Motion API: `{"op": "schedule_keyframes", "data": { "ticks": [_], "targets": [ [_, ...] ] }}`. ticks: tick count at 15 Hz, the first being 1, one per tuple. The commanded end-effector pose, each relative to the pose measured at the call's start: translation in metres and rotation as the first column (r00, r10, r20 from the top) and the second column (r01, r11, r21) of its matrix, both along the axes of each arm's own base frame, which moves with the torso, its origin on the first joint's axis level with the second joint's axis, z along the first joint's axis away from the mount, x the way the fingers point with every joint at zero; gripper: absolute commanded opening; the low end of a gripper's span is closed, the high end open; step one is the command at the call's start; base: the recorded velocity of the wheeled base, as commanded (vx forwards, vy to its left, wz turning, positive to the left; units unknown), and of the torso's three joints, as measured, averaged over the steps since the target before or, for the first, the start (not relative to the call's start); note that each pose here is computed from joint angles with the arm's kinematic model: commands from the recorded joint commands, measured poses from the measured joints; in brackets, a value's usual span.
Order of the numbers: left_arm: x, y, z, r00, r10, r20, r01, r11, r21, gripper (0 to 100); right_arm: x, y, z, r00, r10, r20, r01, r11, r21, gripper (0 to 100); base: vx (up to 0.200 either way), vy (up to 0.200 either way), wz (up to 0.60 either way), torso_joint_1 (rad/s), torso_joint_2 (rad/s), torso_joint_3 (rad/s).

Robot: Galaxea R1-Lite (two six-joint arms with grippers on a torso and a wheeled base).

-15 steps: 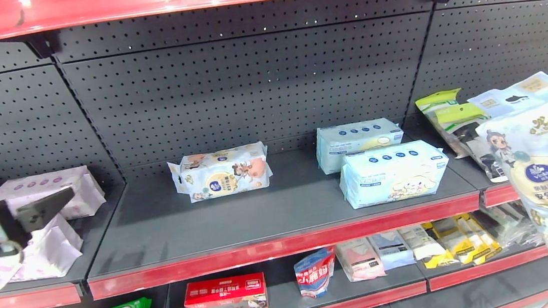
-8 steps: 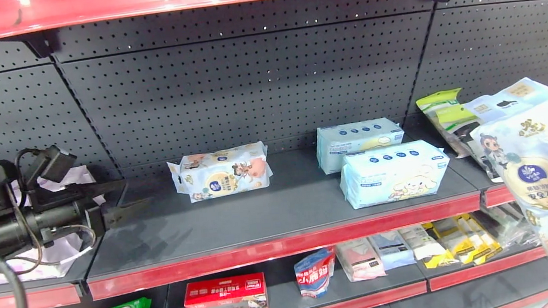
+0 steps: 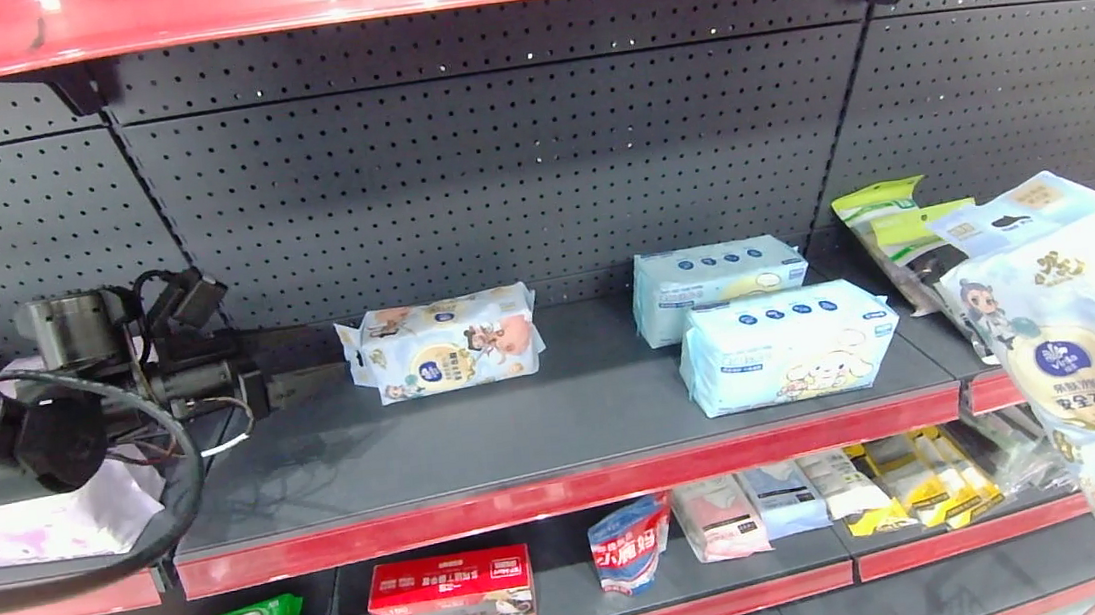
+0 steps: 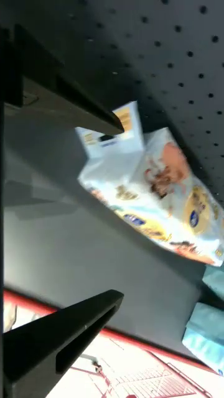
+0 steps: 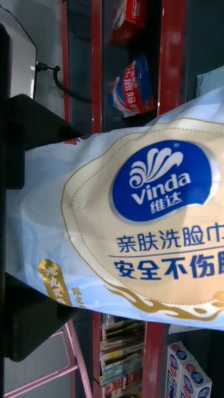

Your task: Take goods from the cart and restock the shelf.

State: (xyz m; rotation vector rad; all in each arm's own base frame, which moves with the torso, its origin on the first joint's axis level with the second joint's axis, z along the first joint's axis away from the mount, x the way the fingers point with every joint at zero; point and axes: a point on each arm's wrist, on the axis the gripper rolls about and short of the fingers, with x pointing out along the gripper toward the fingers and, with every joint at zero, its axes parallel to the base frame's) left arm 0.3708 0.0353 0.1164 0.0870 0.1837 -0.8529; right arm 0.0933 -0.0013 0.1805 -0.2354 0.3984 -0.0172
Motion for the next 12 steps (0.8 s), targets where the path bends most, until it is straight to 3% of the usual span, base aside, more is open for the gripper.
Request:
{"op": "schedule_keyframes", "data": {
  "ticks": [1,7,12],
  "targets": [
    [0.017,-0.008,-0.011,1.0,-0.03,-0.006,0.03,1.0,-0.001,100,0.0,0.0,0.0,1.0,0.001,-0.001,-0.001,1.0,0.0,0,0.0,0.0,0.0,0.0,0.0,0.0],
    [0.037,-0.005,-0.018,0.999,-0.049,0.015,0.049,0.999,-0.006,100,-0.001,0.0,-0.005,1.0,0.0,-0.015,0.0,1.0,-0.001,0,0.0,0.0,0.0,0.0,0.0,0.0],
    [0.061,-0.003,-0.026,0.995,-0.078,0.061,0.078,0.997,0.004,100,-0.001,0.0,-0.006,1.0,-0.006,-0.023,0.006,1.0,-0.001,0,0.0,0.0,0.0,0.0,0.0,0.0]
  ]
}}
